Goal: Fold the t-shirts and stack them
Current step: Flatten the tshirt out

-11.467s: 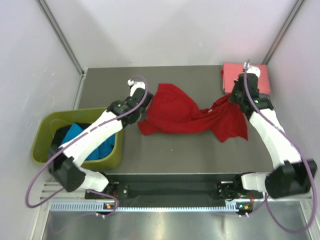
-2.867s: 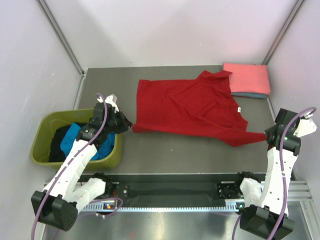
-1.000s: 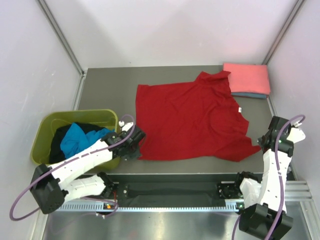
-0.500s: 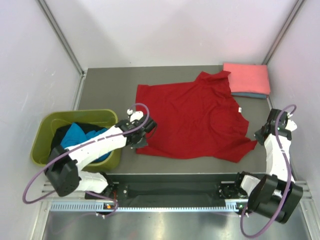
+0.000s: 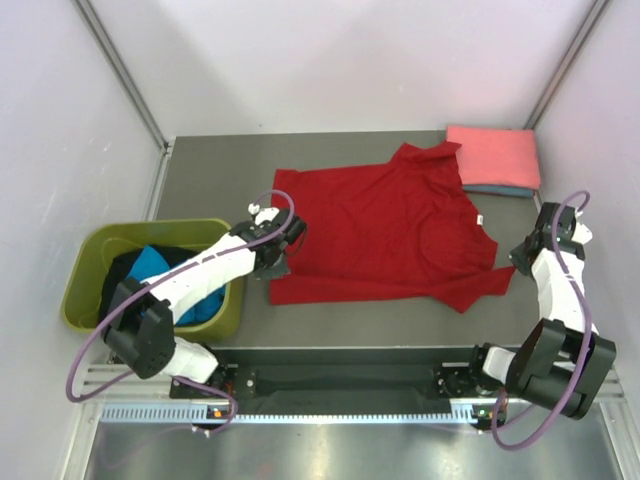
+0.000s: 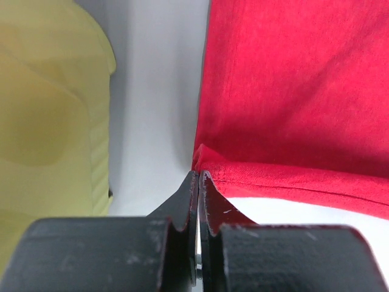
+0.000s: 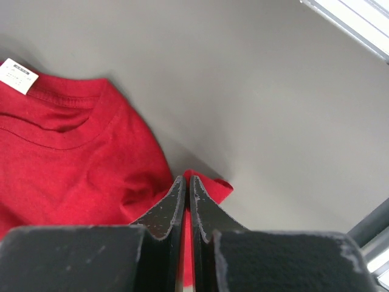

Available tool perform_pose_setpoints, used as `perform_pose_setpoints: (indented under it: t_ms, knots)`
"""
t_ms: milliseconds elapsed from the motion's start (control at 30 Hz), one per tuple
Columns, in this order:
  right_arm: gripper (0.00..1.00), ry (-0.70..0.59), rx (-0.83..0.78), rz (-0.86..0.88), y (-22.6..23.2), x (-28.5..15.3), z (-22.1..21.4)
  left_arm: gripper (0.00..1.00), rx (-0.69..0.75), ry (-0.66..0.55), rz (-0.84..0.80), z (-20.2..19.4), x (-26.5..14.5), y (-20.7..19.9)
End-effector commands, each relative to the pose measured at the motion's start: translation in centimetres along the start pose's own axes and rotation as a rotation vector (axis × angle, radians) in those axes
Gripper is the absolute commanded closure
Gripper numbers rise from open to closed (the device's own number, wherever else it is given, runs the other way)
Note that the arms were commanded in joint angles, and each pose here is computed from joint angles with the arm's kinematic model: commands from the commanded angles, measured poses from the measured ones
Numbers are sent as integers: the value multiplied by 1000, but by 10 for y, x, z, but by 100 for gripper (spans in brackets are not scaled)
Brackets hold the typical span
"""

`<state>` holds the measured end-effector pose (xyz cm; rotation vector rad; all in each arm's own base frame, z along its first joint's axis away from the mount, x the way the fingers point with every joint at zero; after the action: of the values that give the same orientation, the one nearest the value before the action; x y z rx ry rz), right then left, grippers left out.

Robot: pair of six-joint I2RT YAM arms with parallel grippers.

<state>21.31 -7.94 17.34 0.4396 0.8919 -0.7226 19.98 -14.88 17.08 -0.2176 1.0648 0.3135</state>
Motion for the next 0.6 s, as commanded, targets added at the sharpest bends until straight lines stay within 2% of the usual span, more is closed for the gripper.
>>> perform_pose_setpoints:
  t_ms: [0, 400, 567]
  knots:
    - [100, -63, -10, 37, 10, -4, 22, 100, 4, -22, -47, 19, 0, -11]
    - [100, -4, -29, 205, 43, 5, 45, 100, -14, -14, -6, 52, 25, -10]
    - [100, -29, -41, 236, 52, 11, 58, 100, -10, -6, 23, 58, 36, -10]
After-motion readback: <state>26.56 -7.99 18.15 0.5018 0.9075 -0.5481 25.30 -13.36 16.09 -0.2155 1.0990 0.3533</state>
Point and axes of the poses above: each gripper's point midway between its finger pads, its own x axis out along the fingers, its own y axis along the line the jaws close on, z = x × y, the point moved 9 cm from there along -x, back along the fingers, and after that the axes turned 11 degrees about -x, right-handed, at the moved point
